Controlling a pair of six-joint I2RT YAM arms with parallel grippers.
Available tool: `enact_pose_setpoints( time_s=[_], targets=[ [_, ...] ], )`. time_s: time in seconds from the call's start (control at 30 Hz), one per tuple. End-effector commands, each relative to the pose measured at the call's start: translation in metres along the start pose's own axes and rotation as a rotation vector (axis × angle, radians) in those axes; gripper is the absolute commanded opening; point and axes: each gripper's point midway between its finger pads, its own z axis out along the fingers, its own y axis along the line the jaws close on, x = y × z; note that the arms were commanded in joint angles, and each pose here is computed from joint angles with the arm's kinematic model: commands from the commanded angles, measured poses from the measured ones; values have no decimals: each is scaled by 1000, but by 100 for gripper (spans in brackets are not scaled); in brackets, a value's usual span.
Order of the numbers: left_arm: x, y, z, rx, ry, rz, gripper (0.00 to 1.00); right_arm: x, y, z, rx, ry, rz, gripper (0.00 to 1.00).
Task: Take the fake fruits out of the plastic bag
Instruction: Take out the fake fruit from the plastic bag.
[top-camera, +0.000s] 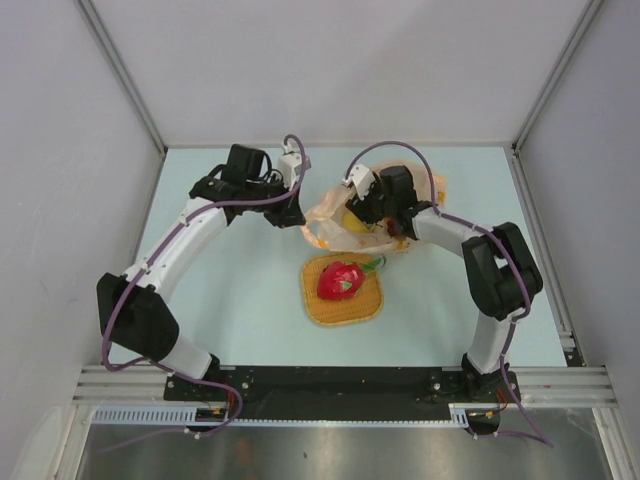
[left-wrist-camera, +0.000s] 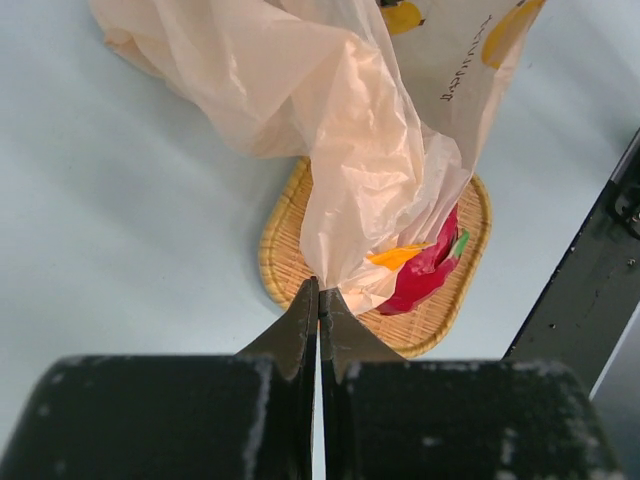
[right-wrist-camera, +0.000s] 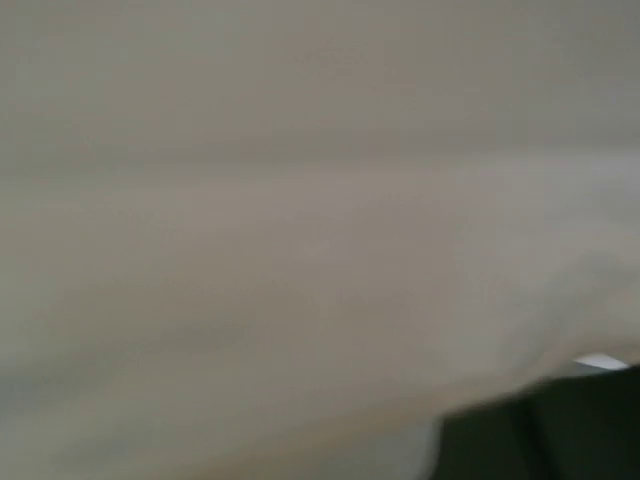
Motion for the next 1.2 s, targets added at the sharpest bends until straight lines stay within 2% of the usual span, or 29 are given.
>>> enact_pose_setpoints(
  time_s=[0.0,0.07,0.3,0.53,0.67,0.77,0.83,0.87,0.9,1.0,1.07,1.17],
  targets=[
    [-6,3,-3,-16,-16,44,0,-17,-9,20,16,-35,8,71],
    [-7,5,-3,-19,-16,46,0,-20,-4,23,-36,-39,40,77],
    [-10,5,-3,-21,-22,51,0,-24,15,20,-168,-60,63,79],
    [-13,5,-2,-14,-33,50,0,15,38,25,-268,106,107,82],
    [-15,4,-2,-10,-36,48,0,22,39,28,-267,136,119,84],
    [-16,4,-2,-6,-39,48,0,24,28,32,-197,152,95,84],
    [-17,3,0,0,-42,47,0,25,16,35,-137,159,65,79],
    [-19,4,0,-1,-46,47,0,23,11,33,-125,157,62,74],
    [-20,3,1,3,-47,45,0,20,8,31,-122,146,62,65],
    [-27,4,2,12,-58,39,0,-4,-4,12,-128,81,66,51],
    [-34,3,5,24,-68,34,0,-33,-9,-13,-157,-1,58,48],
    [-45,6,7,28,-83,42,0,-55,-4,-42,-212,-50,52,48]
  ],
)
